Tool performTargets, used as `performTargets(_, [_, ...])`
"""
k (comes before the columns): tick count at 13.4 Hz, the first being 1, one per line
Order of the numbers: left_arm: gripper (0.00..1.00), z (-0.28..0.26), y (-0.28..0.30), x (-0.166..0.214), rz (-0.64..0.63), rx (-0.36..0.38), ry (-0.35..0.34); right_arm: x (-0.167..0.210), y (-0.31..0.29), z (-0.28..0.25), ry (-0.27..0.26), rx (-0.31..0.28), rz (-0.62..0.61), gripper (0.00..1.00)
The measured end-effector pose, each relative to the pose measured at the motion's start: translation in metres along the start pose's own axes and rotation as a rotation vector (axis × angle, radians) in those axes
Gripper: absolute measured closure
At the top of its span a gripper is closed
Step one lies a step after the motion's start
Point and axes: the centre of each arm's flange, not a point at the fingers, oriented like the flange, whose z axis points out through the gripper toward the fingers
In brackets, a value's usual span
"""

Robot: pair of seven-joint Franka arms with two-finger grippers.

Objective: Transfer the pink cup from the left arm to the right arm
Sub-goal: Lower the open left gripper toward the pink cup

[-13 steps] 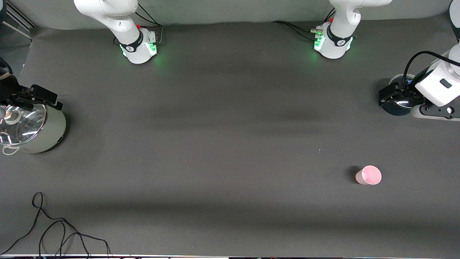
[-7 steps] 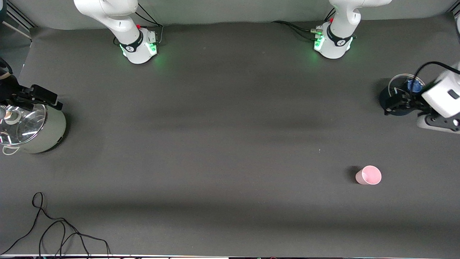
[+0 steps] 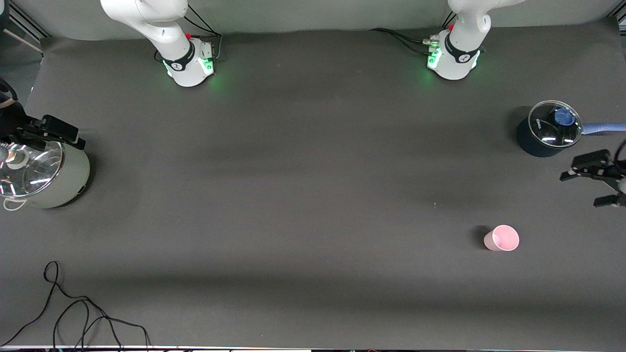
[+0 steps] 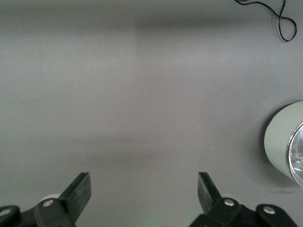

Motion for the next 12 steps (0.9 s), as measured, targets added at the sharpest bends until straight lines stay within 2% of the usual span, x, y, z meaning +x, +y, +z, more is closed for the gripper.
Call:
performTargets(3, [0.0, 0.031, -0.056, -0.028, 0.144, -0.058, 0.091, 0.0, 0.0, 0.0, -0.001, 0.0, 0.0, 0.0])
performTargets(7, [0.0, 0.1, -0.119, -0.073, 0.312, -0.161, 0.234, 0.0, -0.001, 0.001, -0.003, 0.0, -0.002, 0.0])
performTargets(12, [0.0, 0.178, -0.175, -0.132, 0.495, -0.205, 0.488, -0.001, -0.001, 0.003, -0.021, 0.0, -0.003, 0.0])
